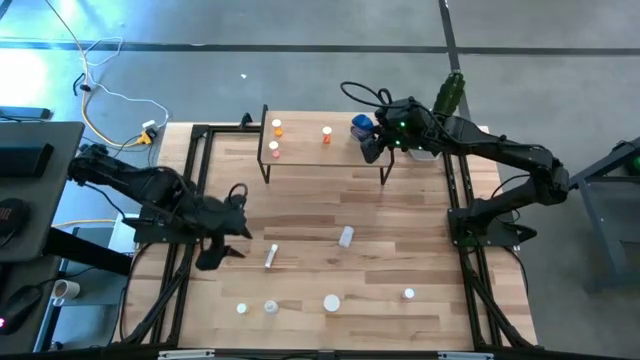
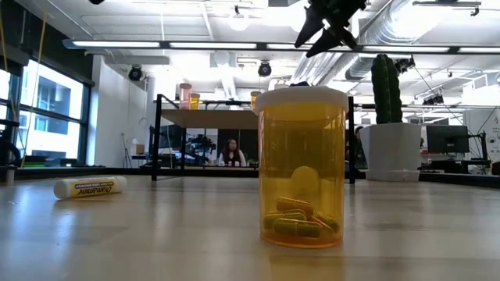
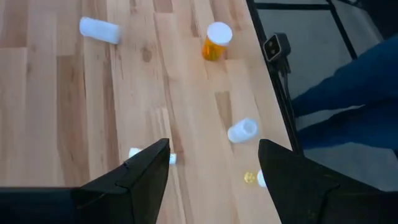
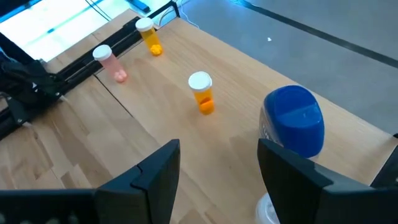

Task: Pick and place medicine bottles onto shelf by color
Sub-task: Put the yellow pill bottle on the shelf

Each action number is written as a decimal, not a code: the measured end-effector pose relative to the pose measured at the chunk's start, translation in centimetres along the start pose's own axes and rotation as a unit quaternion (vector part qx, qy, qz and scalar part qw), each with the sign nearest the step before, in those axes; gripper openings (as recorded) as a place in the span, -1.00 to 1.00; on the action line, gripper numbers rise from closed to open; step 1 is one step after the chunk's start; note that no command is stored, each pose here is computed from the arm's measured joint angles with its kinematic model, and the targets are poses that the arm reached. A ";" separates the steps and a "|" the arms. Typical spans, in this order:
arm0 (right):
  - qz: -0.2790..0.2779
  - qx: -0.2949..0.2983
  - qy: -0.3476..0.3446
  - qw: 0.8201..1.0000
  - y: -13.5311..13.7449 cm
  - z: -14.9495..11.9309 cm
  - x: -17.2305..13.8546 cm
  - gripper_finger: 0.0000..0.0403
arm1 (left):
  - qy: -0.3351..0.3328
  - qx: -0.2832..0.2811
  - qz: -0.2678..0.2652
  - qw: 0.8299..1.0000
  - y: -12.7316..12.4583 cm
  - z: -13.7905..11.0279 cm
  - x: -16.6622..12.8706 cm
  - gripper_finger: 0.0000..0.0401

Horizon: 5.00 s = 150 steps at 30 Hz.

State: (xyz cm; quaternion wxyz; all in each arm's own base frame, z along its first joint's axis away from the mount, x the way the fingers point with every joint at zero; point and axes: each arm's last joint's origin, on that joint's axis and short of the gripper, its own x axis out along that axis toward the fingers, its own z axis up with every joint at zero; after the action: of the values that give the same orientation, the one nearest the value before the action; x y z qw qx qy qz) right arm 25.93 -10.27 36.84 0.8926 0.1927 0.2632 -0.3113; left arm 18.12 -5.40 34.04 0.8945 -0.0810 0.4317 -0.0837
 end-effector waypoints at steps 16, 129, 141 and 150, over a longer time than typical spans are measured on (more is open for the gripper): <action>0.005 -0.005 0.002 1.000 0.0 0.0 0.0 0.02 | 0.092 -0.016 0.010 0.996 -4.4 -2.5 5.5 0.17; -0.007 -0.051 0.038 0.998 -0.3 -0.7 0.0 0.02 | 0.199 0.017 0.090 0.976 1.3 7.3 12.7 -0.42; -0.009 -0.034 0.041 0.999 -0.3 -0.8 0.0 0.02 | 0.143 0.053 0.157 0.976 13.2 11.4 6.9 -0.42; -0.017 -0.015 0.043 0.999 -0.4 -0.8 0.0 0.02 | 0.103 0.041 0.284 0.952 21.2 12.2 -1.0 -0.41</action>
State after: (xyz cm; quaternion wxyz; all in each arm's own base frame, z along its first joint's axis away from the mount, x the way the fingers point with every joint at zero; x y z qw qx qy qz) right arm 25.36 -10.13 36.13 0.8776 0.1879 0.3094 -0.3142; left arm 28.80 16.37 37.72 0.8345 0.0913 0.5228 0.1483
